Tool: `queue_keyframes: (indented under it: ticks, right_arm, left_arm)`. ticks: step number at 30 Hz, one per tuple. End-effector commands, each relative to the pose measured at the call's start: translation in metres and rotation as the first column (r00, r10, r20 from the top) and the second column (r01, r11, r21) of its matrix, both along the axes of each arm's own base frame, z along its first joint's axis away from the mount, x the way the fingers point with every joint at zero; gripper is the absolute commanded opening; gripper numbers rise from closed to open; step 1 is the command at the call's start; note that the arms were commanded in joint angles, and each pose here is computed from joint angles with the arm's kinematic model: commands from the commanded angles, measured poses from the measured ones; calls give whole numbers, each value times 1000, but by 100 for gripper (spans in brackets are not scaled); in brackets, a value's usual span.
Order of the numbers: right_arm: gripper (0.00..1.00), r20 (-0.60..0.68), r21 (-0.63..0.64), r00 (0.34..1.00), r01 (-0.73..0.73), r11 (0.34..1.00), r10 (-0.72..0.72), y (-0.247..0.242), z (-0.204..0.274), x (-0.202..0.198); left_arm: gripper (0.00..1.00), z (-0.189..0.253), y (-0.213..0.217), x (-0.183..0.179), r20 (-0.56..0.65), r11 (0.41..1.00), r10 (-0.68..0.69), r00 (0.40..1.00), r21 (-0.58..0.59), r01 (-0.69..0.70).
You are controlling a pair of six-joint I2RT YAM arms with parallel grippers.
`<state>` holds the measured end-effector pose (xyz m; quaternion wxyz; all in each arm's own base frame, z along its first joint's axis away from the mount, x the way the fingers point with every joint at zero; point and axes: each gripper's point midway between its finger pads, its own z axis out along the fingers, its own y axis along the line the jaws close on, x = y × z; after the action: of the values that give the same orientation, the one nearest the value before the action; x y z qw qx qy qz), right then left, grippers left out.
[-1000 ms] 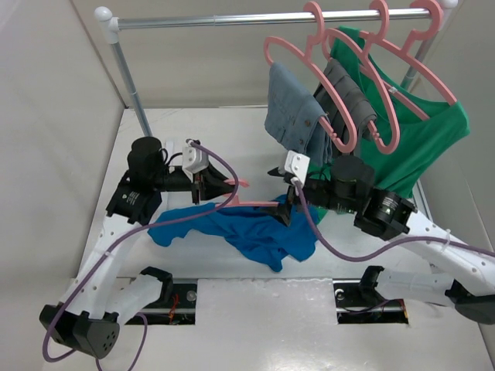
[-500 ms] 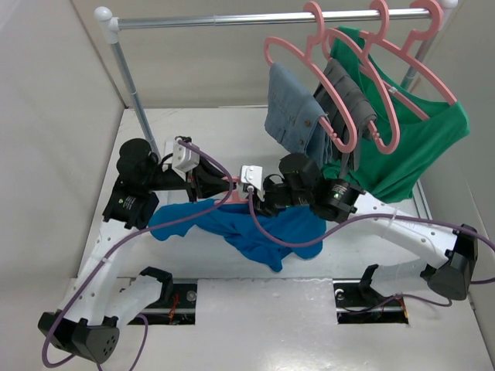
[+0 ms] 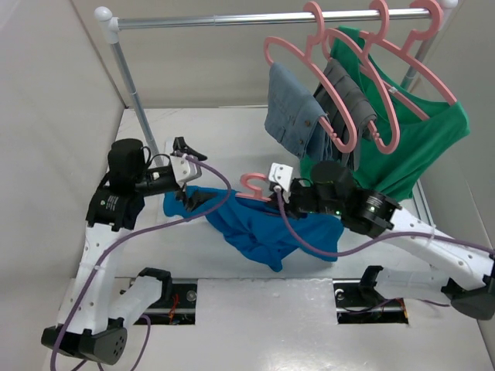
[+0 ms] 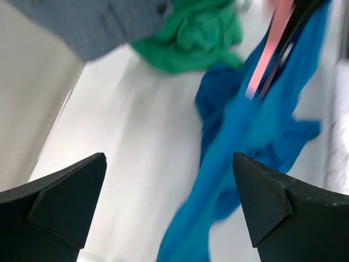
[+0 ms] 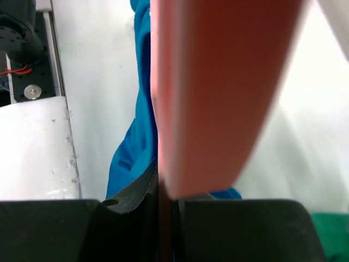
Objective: Place the t-shirt on the hanger
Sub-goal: Place tshirt on hanger
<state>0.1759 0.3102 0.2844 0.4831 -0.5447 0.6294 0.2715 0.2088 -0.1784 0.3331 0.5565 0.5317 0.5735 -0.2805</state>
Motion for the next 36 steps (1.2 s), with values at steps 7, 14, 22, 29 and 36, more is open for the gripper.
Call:
queue_keyframes:
  ticks: [7, 14, 22, 29, 36]
  right_arm:
    - [0, 9, 60, 999, 33, 998, -34, -35, 40, -21]
    - [0, -5, 40, 998, 59, 997, -59, -57, 48, -32]
    - [0, -1, 56, 997, 73, 996, -73, -71, 66, -39]
    - [0, 2, 76, 996, 85, 993, -85, -77, 81, -41]
    - [0, -36, 113, 994, 105, 988, -102, -43, 98, -22]
  left_arm:
    - [97, -94, 46, 0, -55, 935, 21, 998, 354, 0]
    - [16, -114, 72, 16, -74, 897, 85, 994, 439, -44]
    - [0, -135, 85, 10, -112, 882, 87, 990, 471, -24]
    - [6, -129, 97, 22, -78, 885, 113, 991, 461, -65]
    - [100, -52, 77, 30, 80, 947, 205, 975, 235, -219]
